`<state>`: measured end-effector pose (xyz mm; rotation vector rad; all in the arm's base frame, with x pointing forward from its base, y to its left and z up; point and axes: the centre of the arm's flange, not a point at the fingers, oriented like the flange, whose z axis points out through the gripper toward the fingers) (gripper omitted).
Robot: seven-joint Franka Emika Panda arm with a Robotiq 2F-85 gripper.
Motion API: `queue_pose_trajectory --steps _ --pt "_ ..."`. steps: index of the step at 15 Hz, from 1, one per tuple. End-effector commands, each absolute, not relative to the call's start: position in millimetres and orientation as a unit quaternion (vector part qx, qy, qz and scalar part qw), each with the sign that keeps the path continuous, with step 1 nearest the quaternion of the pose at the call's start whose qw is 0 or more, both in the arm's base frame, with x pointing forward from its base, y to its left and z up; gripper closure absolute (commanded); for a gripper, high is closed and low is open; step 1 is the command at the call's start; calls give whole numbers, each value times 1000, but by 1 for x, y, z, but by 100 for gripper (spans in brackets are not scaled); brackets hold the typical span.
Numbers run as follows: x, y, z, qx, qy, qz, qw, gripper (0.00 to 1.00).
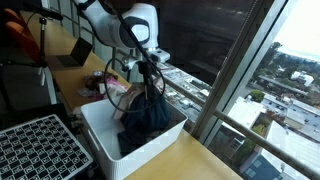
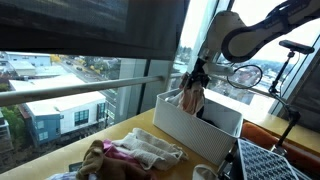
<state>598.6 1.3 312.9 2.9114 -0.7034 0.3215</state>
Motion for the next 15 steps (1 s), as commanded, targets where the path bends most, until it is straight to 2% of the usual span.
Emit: queue_pose_trajectory --steps 1,2,3,4,10,12,15 --pt "582 -26 289 961 -254 90 71 95" --pt "578 -30 282 960 -256 81 74 95" --pt "575 -30 275 961 -257 72 76 68" --pt "573 -26 269 962 -254 62 75 56" --pt "544 41 308 967 -223 86 91 12" --pt "536 82 334 967 -204 115 96 1" --pt "530 162 358 971 -160 154 92 0"
